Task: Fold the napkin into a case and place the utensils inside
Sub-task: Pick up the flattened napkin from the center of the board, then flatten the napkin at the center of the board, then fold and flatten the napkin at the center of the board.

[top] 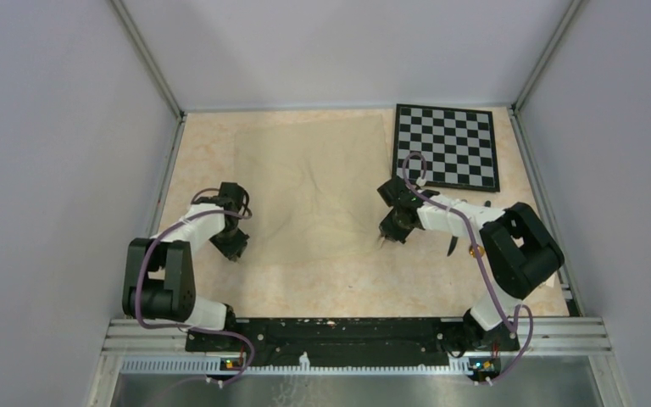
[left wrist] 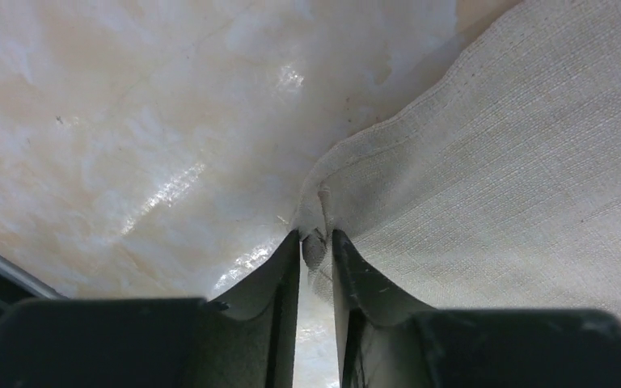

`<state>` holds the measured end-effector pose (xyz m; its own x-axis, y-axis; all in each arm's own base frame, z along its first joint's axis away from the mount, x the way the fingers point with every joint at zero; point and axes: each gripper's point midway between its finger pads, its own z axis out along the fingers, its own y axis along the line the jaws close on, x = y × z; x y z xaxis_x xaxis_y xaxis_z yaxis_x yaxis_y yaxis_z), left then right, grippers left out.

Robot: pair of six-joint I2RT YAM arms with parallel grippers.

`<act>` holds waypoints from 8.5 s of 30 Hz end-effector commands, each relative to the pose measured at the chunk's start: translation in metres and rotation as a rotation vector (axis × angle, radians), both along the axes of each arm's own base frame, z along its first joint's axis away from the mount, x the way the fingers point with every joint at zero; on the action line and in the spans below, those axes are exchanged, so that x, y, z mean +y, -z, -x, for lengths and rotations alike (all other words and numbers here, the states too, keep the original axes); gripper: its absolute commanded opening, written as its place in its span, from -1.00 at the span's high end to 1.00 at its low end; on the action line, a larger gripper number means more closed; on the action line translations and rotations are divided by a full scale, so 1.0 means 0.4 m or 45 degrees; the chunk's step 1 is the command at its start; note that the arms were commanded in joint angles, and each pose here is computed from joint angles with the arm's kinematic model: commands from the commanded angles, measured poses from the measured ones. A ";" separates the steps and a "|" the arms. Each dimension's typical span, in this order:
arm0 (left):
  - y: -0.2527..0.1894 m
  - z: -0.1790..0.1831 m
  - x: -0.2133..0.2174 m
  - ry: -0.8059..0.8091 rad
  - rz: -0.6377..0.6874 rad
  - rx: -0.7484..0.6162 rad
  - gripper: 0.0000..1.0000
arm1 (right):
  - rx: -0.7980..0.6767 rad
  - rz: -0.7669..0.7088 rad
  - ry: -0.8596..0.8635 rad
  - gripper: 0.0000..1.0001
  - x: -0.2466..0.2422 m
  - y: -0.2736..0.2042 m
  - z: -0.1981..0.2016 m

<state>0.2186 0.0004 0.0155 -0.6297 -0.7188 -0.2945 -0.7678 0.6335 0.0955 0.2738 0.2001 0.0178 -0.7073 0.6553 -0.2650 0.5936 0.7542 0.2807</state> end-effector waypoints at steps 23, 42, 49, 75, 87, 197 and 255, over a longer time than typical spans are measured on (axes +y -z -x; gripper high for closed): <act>-1.267 0.265 0.025 0.276 -0.144 -2.143 1.00 | -1.630 -0.672 -1.014 1.00 0.049 -1.040 0.262; -1.011 -0.318 0.048 0.202 -0.245 -1.797 1.00 | -1.243 -0.240 -0.435 1.00 0.027 -0.787 -0.270; -0.764 -0.601 0.074 0.247 -0.280 -1.563 1.00 | -1.132 -0.146 -0.506 1.00 0.103 -0.585 -0.540; -0.294 -0.444 0.104 0.298 0.019 -0.635 1.00 | -0.731 -0.268 -0.806 1.00 0.111 -0.347 -0.426; -0.149 -0.168 0.097 0.229 0.031 -0.352 1.00 | -0.547 -0.368 -0.895 1.00 0.078 -0.197 -0.155; -0.047 -0.033 0.170 -0.004 -0.167 -0.122 1.00 | -0.310 -0.366 -0.942 1.00 0.112 -0.012 0.164; 0.018 -0.020 0.104 -0.037 0.047 -0.164 0.26 | -0.269 -0.358 -0.902 0.80 0.088 -0.059 0.227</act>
